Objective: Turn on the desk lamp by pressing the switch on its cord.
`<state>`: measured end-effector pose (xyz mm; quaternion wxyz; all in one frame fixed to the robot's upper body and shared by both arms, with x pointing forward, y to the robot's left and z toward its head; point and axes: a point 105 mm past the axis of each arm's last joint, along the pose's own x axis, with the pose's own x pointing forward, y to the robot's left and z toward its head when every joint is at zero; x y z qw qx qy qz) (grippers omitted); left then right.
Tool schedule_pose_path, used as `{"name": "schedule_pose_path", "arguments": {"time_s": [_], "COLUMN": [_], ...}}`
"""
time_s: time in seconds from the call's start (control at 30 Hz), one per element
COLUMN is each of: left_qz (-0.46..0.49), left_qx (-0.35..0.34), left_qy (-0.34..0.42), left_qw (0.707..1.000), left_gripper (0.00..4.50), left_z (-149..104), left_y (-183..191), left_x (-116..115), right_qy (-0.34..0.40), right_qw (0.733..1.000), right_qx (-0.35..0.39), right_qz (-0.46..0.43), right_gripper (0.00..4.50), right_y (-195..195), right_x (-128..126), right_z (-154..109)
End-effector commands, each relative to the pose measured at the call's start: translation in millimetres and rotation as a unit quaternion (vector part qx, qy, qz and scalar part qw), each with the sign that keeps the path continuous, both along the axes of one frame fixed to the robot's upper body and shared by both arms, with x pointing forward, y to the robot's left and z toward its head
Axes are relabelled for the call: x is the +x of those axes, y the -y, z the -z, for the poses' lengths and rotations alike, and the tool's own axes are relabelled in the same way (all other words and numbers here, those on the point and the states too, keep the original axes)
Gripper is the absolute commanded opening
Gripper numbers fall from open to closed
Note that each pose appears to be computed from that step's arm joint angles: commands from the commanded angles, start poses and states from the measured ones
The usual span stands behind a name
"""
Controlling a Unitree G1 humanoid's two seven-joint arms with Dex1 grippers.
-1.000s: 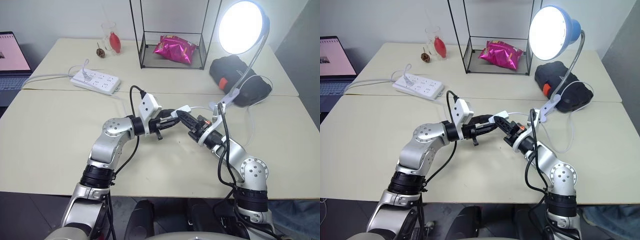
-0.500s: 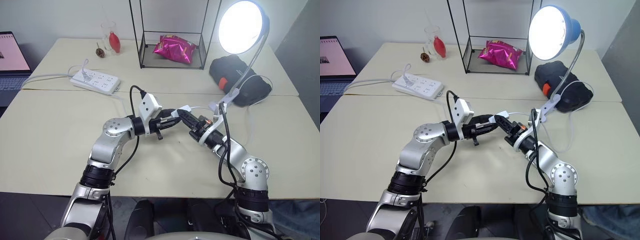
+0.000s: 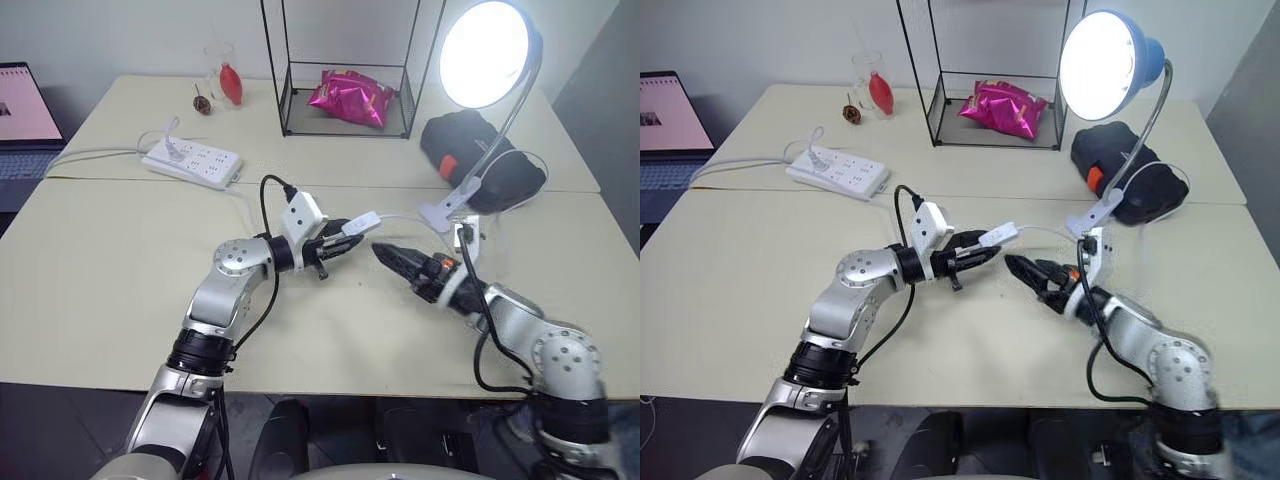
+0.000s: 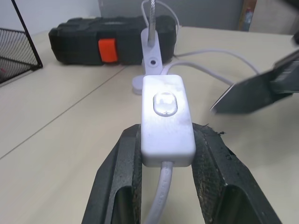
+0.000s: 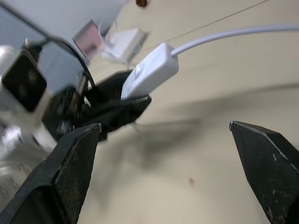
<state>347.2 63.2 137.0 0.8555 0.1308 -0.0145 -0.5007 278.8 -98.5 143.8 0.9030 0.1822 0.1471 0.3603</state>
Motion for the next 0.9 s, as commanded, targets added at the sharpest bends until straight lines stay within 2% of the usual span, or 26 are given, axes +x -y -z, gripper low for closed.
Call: {"name": "schedule_pose_path", "arguments": {"time_s": [0.03,0.2,0.3,0.57,0.73,0.8,0.9], "left_qz": [0.002,0.007,0.002,0.018,0.018,0.010,0.008], "left_qx": [0.028,0.052,0.057,0.111,0.124,0.124,0.123], "left_qy": [0.015,-0.005,-0.016,-0.028,-0.035,-0.039,-0.044], "left_qw": [0.999,0.999,0.998,0.993,0.992,0.991,0.991], "left_gripper": [1.10,1.10,1.10,1.10,1.10,1.81,2.35], "left_z": [8.6,33.2,42.4,69.9,76.6,77.6,77.6], "left_y": [1.0,-0.7,-2.1,1.6,0.0,-2.2,-4.3], "left_x": [2.7,2.4,4.1,0.4,-2.4,-1.4,-1.2], "right_qy": [0.112,0.198,0.219,0.222,0.232,0.233,0.233], "right_qw": [0.986,0.945,0.925,0.921,0.923,0.922,0.922], "right_qx": [-0.092,-0.221,-0.271,-0.286,-0.271,-0.272,-0.273], "right_qz": [-0.081,-0.139,-0.153,-0.144,-0.144,-0.145,-0.147], "right_gripper": [4.50,4.50,4.50,4.50,4.50,4.50,4.50], "right_y": [-7.4,-3.3,2.7,14.3,11.0,10.6,10.6], "right_x": [-17.5,-19.7,-17.1,-7.9,-6.6,-6.3,-5.5], "right_z": [-23.1,-27.6,-24.7,-19.7,-26.0,-25.8,-25.1]}}
